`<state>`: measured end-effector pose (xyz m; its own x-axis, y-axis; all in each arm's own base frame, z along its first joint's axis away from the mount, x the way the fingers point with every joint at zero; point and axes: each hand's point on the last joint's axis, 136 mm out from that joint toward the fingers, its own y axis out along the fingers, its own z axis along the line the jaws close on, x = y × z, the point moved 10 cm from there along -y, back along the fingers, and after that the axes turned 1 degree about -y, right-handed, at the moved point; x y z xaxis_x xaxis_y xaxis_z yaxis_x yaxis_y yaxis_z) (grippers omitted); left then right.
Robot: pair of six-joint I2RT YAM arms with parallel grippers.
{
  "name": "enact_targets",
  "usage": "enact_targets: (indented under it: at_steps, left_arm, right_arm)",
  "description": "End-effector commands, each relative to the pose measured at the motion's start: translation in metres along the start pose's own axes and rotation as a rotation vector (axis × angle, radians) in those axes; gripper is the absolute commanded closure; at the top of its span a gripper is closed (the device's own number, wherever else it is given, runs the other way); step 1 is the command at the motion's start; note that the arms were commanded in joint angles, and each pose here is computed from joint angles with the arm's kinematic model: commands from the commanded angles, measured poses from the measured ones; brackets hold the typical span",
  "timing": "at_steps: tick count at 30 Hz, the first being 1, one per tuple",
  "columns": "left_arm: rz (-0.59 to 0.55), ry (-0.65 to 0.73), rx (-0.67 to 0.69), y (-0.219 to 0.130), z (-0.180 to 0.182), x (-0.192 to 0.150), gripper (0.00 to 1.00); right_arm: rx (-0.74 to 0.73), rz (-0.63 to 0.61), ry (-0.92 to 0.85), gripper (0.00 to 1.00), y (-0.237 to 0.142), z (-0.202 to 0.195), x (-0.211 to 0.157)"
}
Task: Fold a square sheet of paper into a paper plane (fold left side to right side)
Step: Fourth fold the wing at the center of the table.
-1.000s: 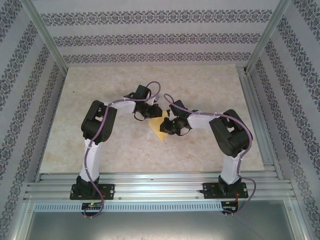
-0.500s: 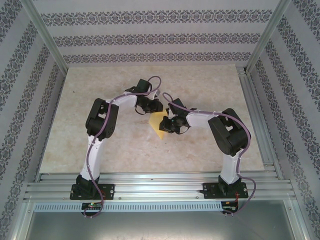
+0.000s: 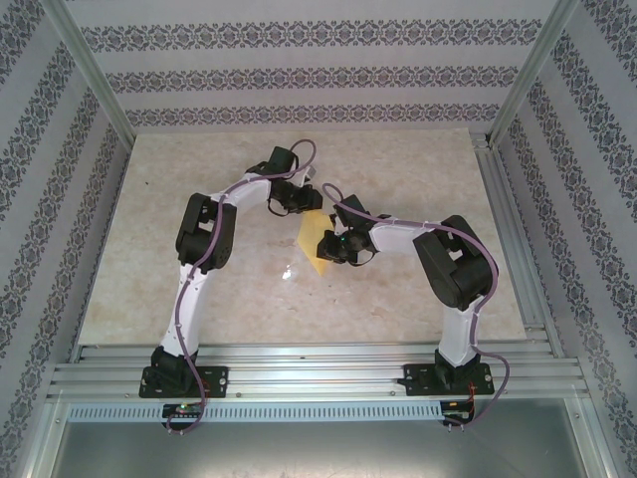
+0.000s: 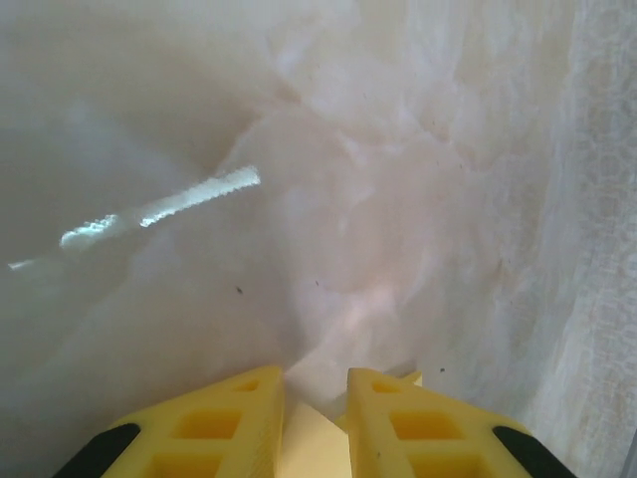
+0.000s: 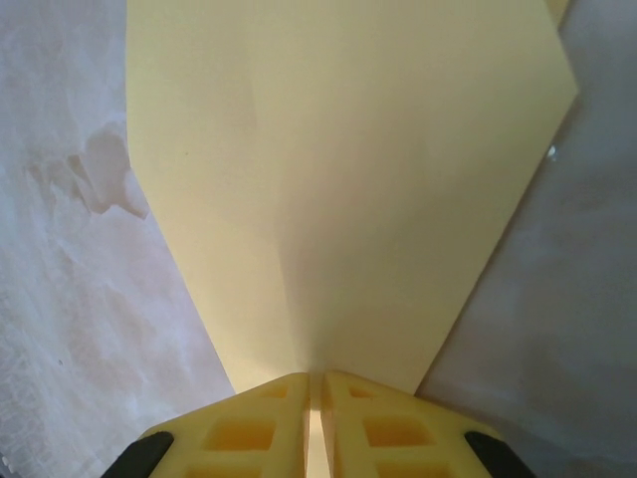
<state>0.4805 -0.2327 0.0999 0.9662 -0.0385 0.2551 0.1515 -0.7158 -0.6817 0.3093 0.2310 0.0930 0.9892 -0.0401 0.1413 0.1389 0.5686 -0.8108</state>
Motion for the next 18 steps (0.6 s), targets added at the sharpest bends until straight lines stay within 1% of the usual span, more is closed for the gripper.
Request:
enact_targets:
  at_steps: [1, 5, 7, 13, 16, 18]
  left_arm:
    - [-0.084, 0.015, 0.100, -0.003, 0.038, 0.024, 0.75]
    - [-0.103, 0.006, 0.090, -0.004, 0.042, 0.033, 0.75]
    - [-0.117, 0.017, 0.084, -0.014, 0.038, 0.037, 0.75]
    - [-0.204, 0.088, 0.073, -0.072, 0.006, 0.038, 0.75]
    - [-0.238, 0.127, 0.092, -0.097, -0.008, 0.027, 0.75]
    - [-0.261, 0.138, 0.082, -0.109, -0.014, 0.015, 0.76]
  right_arm:
    - [-0.164, 0.176, 0.054, 0.86, 0.019, -0.028, -0.036]
    - [-0.164, 0.178, 0.053, 0.86, 0.019, -0.028, -0.037]
    - [-0.163, 0.178, 0.053, 0.86, 0.019, -0.027, -0.037]
    - [-0.158, 0.172, 0.047, 0.86, 0.018, -0.026, -0.035]
    - [-0.157, 0.171, 0.047, 0.86, 0.019, -0.025, -0.035]
    - [-0.157, 0.172, 0.048, 0.86, 0.019, -0.025, -0.035]
